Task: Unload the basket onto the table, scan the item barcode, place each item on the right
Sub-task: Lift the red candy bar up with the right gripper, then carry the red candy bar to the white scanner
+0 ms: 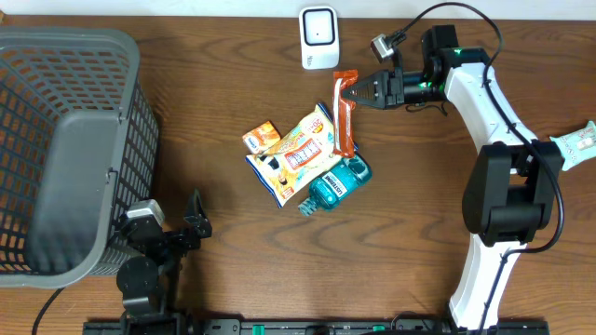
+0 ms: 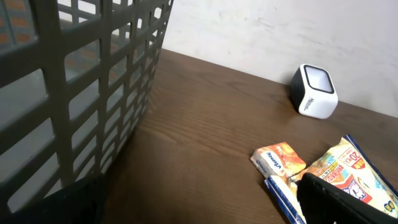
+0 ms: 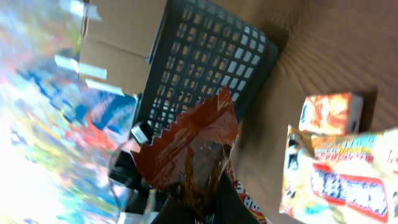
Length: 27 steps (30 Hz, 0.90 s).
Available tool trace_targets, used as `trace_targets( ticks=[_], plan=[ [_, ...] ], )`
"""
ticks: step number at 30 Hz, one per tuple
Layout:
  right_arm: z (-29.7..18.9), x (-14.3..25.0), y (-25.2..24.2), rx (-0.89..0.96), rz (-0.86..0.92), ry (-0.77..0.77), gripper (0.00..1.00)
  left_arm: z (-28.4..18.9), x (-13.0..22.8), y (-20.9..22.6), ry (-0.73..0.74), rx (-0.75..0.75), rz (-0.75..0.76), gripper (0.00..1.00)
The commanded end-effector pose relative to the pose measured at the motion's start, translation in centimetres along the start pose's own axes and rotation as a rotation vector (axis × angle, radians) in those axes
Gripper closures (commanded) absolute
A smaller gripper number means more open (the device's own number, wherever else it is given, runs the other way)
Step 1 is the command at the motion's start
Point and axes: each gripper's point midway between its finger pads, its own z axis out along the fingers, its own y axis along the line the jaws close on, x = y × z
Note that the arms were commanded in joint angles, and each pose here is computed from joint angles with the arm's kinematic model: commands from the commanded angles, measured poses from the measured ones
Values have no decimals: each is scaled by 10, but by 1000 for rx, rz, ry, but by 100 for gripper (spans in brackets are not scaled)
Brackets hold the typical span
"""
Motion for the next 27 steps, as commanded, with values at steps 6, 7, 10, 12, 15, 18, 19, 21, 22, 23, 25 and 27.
trace_targets(
  ticks=[6,7,10,12,15,18,19,21,22,23,25,27],
  plan=[
    [15,3,21,-77,-229,9,99,3,13,5,30,-15,-14,2],
    [17,5,22,-79,-208,14,99,3,13,5,30,-15,-14,2],
    [22,9,24,-82,-17,33,99,3,13,5,30,-15,-14,2],
    [23,12,25,-80,178,44,99,3,13,5,30,-15,-14,2],
    [23,18,28,-75,418,55,99,3,13,5,30,-15,-14,2],
    [22,25,31,-71,564,60,99,3,13,5,30,-15,-14,2],
    [21,26,32,-70,587,59,99,3,13,5,30,-15,-14,2],
    [18,26,32,-68,604,52,99,3,13,5,30,-15,-14,2],
    [16,25,31,-68,597,48,99,3,13,5,30,-15,-14,2],
    [15,24,31,-68,576,43,99,3,13,5,30,-15,-14,2],
    [13,26,29,-53,516,41,99,3,13,5,30,-14,-14,2],
    [12,34,30,-14,468,58,99,3,13,5,30,-15,-14,2]
  ],
)
